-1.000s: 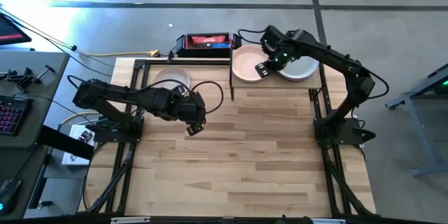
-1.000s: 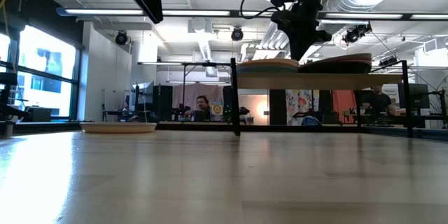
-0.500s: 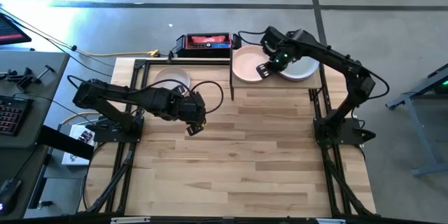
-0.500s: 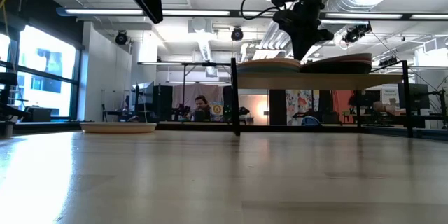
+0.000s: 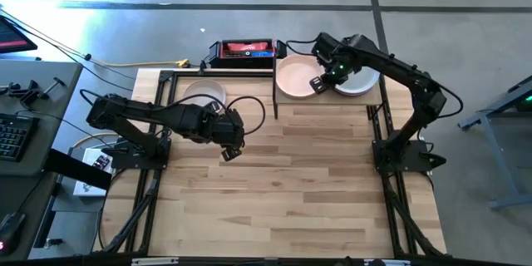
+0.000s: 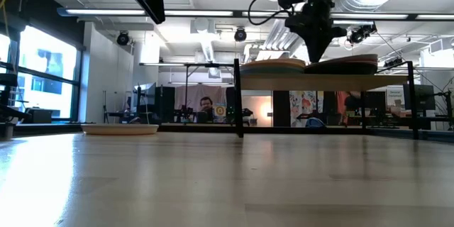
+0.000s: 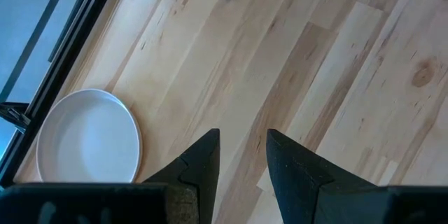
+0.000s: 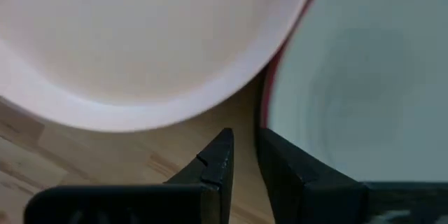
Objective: Place and stack plates onto a shelf
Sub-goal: Adjust the right stacked plates
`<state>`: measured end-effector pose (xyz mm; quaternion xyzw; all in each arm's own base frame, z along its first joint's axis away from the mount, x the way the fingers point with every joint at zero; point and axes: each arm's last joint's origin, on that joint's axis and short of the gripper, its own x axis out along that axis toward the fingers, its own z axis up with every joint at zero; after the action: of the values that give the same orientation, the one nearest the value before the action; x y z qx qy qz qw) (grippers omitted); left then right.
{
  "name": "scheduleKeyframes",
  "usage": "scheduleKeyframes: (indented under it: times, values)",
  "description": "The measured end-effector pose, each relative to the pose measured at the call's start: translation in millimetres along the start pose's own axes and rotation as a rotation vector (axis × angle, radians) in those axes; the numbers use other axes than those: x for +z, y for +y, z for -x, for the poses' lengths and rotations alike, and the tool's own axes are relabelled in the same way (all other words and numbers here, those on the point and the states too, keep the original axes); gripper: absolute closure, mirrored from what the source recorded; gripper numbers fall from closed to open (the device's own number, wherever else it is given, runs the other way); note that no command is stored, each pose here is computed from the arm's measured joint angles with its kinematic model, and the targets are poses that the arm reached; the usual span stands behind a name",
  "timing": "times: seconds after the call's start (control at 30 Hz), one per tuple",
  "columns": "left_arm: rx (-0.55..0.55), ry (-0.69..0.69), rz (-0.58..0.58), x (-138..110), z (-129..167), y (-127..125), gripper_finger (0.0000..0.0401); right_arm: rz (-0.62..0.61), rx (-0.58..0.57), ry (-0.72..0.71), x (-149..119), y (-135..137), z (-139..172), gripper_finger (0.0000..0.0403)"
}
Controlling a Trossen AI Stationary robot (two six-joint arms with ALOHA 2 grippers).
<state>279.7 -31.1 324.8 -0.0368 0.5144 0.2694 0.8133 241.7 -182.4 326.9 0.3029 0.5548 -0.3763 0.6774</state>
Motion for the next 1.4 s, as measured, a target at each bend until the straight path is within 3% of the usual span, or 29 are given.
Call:
scheduleKeyframes:
  times: [0.53,1.07,1.4]
  values:
    - [0.0,0.0,-0.001,0.0,0.0,0.0,0.0295,0.002,0.054,0.048,-5.7,7.5,0.8,0.0343]
    - [0.0,0.0,-0.002,0.0,0.0,0.0,0.0295,-0.06,-0.091,0.049,-1.7,-17.3,-0.6,0.0343]
    - [0.0,0.0,-0.002,0.0,0.0,0.0,0.0295,0.011,-0.037,0.038,-11.5,-2.6,8.5,0.0343]
